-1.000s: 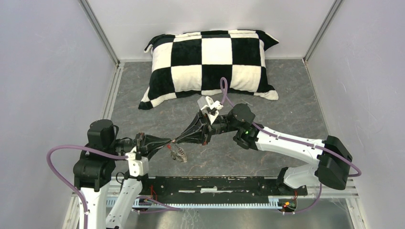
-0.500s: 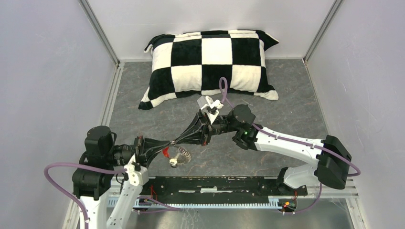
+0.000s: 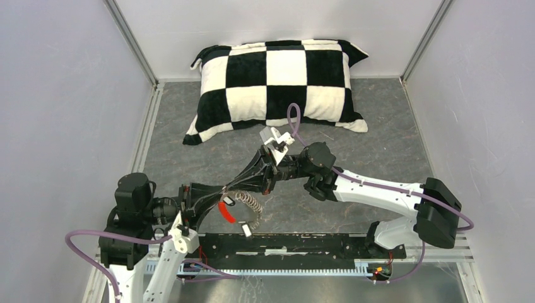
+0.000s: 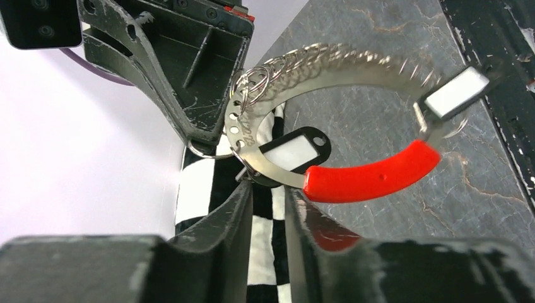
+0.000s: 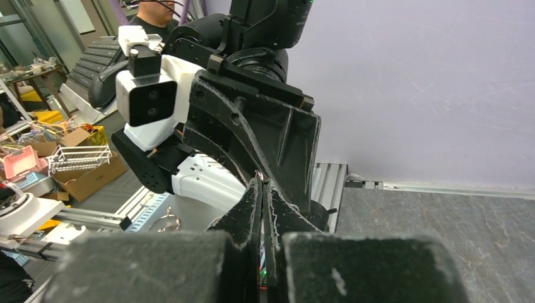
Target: Put the keys on the keyring
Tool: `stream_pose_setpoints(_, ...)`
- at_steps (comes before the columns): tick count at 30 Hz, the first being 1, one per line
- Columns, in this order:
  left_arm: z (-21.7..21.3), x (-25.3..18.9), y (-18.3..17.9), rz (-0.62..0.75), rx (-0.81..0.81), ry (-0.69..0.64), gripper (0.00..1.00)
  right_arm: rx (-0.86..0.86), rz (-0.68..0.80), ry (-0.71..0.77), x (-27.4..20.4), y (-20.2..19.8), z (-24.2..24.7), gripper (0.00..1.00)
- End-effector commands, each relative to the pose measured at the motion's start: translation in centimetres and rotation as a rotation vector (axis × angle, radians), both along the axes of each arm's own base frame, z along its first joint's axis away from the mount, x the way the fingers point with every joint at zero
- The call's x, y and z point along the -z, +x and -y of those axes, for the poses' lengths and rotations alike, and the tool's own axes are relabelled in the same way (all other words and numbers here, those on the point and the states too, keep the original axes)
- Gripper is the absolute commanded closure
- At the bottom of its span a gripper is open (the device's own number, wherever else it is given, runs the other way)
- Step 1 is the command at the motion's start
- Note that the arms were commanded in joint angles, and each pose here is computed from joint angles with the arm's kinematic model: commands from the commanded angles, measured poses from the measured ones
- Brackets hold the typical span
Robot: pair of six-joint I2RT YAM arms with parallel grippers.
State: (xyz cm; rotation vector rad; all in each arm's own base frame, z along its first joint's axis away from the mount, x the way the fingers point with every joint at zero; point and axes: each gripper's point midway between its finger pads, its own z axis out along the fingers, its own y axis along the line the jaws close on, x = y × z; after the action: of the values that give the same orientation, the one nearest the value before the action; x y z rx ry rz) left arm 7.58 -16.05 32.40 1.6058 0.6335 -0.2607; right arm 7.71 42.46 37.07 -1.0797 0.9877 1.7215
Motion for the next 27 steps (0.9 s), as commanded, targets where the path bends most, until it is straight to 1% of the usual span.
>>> stream_pose_setpoints(1,0.0,-0.3,-0.2,0.065,0.006,0.008,0.63,0.094,0.056,0.065,-1.8,0.8,0.9,1.0)
stream_pose_setpoints(6,-0.1,-1.5,0.2,-0.015,-0.032,-0.037,0.6,0.187,0.104,0.006,0.0,1.9,1.6,1.0)
stream_pose_setpoints(8,0.1,-2.2,0.5,-0.094,-0.043,-0.084,0.59,0.215,0.119,-0.015,0.7,2.2,1.9,1.0)
stream_pose_setpoints(11,0.6,-2.7,1.0,-0.278,-0.038,-0.153,0.53,0.223,0.142,-0.042,1.4,2.3,2.0,1.0)
stream_pose_setpoints(14,1.1,-2.1,1.2,-0.47,-0.006,-0.174,0.48,0.231,0.158,-0.066,2.0,2.5,2.1,1.0)
stream_pose_setpoints(15,1.2,-1.9,1.4,-0.523,0.003,-0.177,0.48,0.237,0.164,-0.076,2.3,2.6,2.1,1.0)
stream_pose_setpoints(17,1.3,-1.6,1.9,-0.588,0.002,-0.18,0.47,0.254,0.17,-0.092,2.7,2.9,2.1,1.0)
stream_pose_setpoints(21,1.2,-0.5,3.6,-0.656,-0.046,-0.179,0.42,0.341,0.183,-0.158,4.2,4.6,2.2,1.0)
stream_pose_setpoints(23,1.2,0.1,4.9,-0.735,-0.088,-0.202,0.39,0.376,0.174,-0.197,5.5,5.5,2.5,1.0)
stream_pose_setpoints(24,1.2,0.2,5.6,-0.768,-0.106,-0.217,0.36,0.394,0.167,-0.206,6.0,6.0,2.7,1.0)
stream_pose_setpoints(25,1.2,0.8,6.2,-0.818,-0.129,-0.227,0.29,0.416,0.152,-0.224,6.8,6.6,3.0,1.0)
stream_pose_setpoints(26,1.1,1.1,6.9,-0.845,-0.148,-0.24,0.21,0.435,0.152,-0.242,7.5,7.1,3.2,1.0)
stream_pose_setpoints(27,1.1,1.8,7.5,-0.898,-0.172,-0.254,0.12,0.455,0.15,-0.268,8.3,7.6,3.4,1.0)
